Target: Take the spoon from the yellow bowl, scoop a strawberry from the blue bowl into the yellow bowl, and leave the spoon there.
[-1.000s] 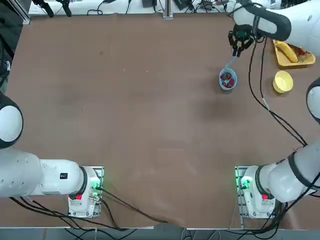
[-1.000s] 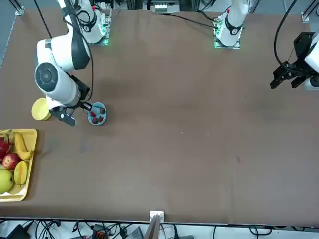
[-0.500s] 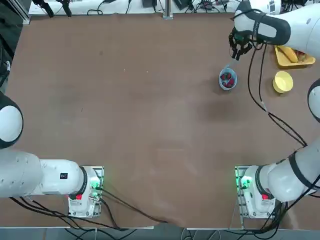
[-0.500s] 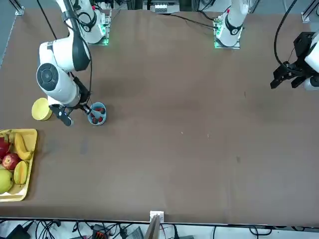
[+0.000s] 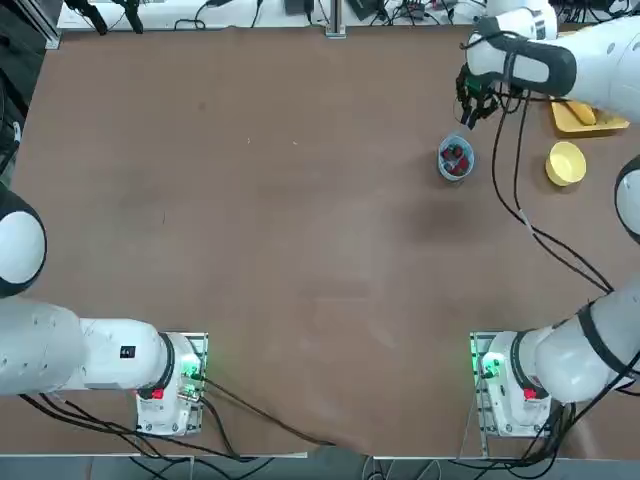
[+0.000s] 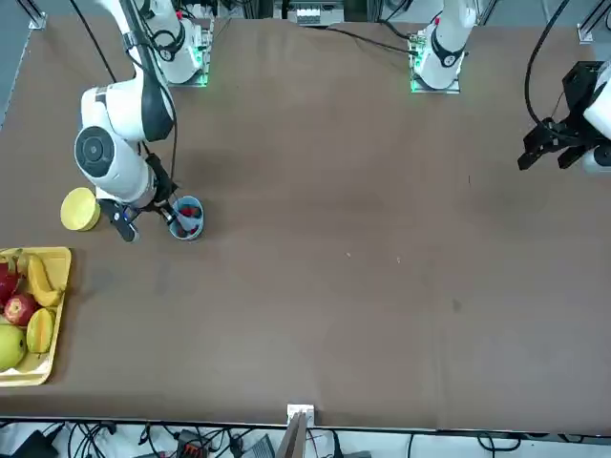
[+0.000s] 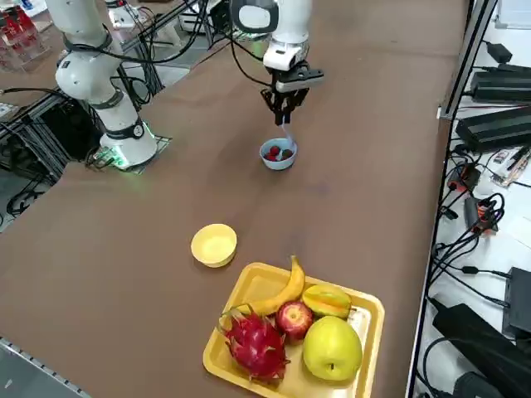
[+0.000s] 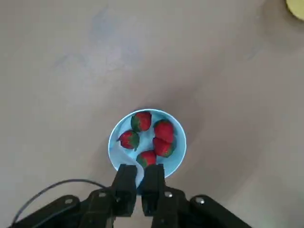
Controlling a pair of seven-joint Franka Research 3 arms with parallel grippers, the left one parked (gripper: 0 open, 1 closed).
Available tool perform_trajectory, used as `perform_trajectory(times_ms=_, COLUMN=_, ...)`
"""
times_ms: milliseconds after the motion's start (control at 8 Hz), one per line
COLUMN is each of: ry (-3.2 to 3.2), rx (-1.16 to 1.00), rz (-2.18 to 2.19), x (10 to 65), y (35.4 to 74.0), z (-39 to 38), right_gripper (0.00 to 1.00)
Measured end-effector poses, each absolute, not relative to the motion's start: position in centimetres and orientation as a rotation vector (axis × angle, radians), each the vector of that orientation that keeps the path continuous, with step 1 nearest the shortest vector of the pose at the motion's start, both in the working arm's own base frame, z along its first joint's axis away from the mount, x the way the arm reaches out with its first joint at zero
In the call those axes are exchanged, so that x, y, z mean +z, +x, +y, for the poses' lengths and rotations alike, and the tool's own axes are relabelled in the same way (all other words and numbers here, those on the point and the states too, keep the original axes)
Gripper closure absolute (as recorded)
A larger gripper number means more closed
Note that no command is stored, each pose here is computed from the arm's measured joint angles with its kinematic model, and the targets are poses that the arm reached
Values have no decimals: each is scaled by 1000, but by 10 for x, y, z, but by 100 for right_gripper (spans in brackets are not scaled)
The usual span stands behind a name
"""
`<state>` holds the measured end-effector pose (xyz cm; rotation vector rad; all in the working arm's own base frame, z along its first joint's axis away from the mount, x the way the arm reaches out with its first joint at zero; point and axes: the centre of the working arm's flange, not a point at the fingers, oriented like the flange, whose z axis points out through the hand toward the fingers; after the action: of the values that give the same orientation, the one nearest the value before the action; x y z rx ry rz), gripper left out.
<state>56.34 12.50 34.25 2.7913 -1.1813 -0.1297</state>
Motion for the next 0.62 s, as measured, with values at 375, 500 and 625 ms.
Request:
perform_trajectory(times_ms=375, ry=2766, rx=-140, rz=-1278, x=339, y=563, z=118, right_gripper=89)
perform_trajectory(times_ms=500, ry=2769, rx=-149, rz=-1317, x=340, y=563, z=117, right_gripper=89)
perform_trajectory(times_ms=625, ry=2770, rx=-155, rz=-1344, x=341, y=563, z=116, right_gripper=89)
